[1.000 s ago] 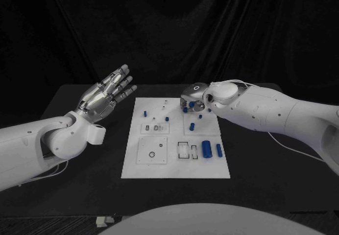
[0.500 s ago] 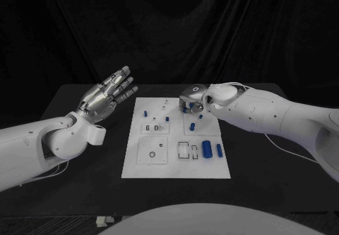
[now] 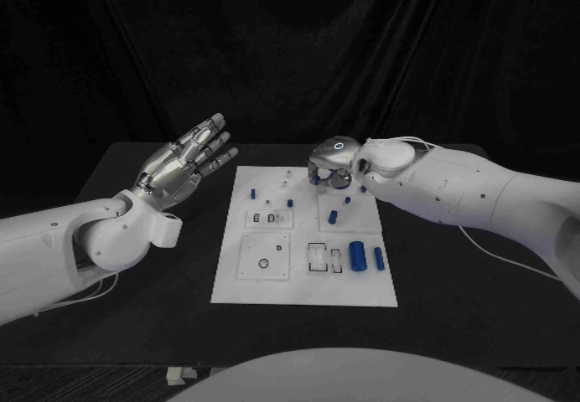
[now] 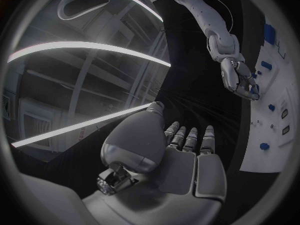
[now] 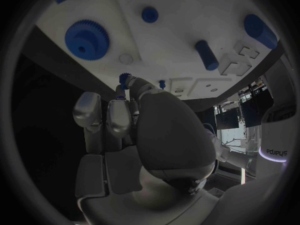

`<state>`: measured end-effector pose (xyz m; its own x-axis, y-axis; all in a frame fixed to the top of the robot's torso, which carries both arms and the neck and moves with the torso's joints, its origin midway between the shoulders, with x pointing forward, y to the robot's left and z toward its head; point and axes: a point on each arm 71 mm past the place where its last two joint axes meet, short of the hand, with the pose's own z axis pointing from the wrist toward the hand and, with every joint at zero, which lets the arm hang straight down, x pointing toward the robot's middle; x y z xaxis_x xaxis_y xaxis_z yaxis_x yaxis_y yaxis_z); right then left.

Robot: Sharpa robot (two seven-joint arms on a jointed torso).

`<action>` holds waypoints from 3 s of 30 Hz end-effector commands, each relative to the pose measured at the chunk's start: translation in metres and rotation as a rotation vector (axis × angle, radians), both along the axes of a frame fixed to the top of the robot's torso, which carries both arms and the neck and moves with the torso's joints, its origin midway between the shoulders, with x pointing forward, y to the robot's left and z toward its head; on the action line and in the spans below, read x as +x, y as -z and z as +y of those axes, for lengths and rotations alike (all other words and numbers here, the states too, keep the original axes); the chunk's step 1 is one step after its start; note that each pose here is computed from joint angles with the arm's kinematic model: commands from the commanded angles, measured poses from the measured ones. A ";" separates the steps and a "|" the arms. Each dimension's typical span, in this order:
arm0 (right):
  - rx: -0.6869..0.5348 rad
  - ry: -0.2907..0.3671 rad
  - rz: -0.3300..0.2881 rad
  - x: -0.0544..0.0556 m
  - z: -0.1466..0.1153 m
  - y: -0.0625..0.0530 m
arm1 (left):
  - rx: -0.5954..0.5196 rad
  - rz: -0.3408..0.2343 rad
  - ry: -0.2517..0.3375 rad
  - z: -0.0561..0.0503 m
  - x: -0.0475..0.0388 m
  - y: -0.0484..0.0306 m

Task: Assemble the parts on the task board

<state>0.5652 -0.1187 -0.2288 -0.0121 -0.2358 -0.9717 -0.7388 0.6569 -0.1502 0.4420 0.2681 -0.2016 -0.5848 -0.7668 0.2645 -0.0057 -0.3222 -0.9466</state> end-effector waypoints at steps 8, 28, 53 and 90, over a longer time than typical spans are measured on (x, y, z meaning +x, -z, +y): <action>0.036 -0.027 -0.082 0.006 0.012 -0.034 | -0.001 -0.023 -0.032 -0.001 -0.0105 -0.0086; 0.032 0.016 -0.093 0.015 0.018 -0.040 | 0.002 -0.041 -0.044 -0.002 -0.0154 -0.0207; 0.040 0.079 -0.123 0.021 0.018 -0.042 | -0.003 -0.040 -0.022 -0.007 -0.0148 -0.0246; 0.060 0.125 -0.156 0.023 0.003 -0.045 | -0.001 -0.031 -0.006 -0.007 -0.0116 -0.0230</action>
<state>0.5869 -0.1138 -0.1866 0.1035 -0.1881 -0.9767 -0.6437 0.7359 -0.2100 0.4302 0.2626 -0.1811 -0.5733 -0.7823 0.2434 0.0219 -0.3116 -0.9500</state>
